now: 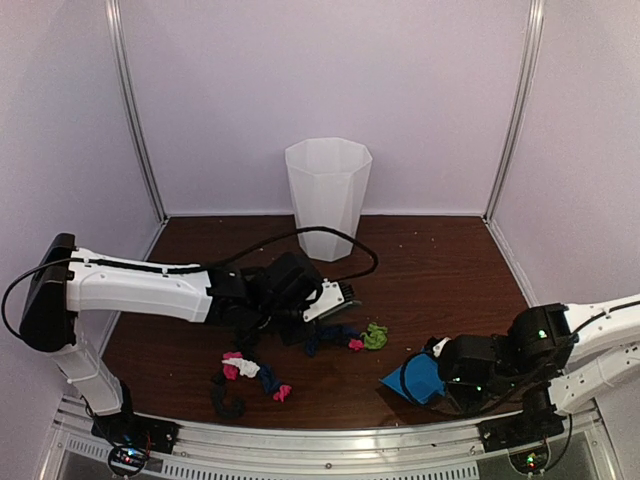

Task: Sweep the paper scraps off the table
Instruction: Sweep the paper scraps into the dustpan.

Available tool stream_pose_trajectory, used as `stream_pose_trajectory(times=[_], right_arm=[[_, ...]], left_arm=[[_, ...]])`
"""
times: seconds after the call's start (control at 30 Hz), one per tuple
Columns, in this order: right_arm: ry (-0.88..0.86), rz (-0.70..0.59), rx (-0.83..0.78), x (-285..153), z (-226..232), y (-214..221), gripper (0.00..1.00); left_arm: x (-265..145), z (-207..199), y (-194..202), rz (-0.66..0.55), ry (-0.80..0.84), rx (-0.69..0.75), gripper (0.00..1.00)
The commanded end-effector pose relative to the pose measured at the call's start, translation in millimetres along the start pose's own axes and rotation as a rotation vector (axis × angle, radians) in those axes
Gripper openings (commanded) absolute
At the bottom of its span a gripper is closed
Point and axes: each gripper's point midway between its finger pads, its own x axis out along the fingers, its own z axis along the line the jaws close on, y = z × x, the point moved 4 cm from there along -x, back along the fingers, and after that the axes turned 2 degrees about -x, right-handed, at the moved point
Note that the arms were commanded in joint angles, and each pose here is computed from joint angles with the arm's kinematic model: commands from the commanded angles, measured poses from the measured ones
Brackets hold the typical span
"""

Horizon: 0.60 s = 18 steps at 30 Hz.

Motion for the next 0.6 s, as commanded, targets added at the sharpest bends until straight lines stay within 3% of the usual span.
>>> stream_pose_trajectory(times=[0.0,0.23,0.57], right_arm=[[-0.013,-0.032,-0.012,19.3,14.0,-9.6,0.0],[-0.012,0.0,-0.031,47.4,26.1,-9.5,0.0],[-0.067,0.007,-0.021,52.5,30.6,-4.1,0.0]], left_arm=[[0.0,6.8,-24.5,-0.06,-0.003,-0.035,0.0],[13.5,4.9,-47.5,-0.055,0.037,0.078,0.0],[56.5,-24.6,-60.4,-0.015,0.198,0.285,0.0]])
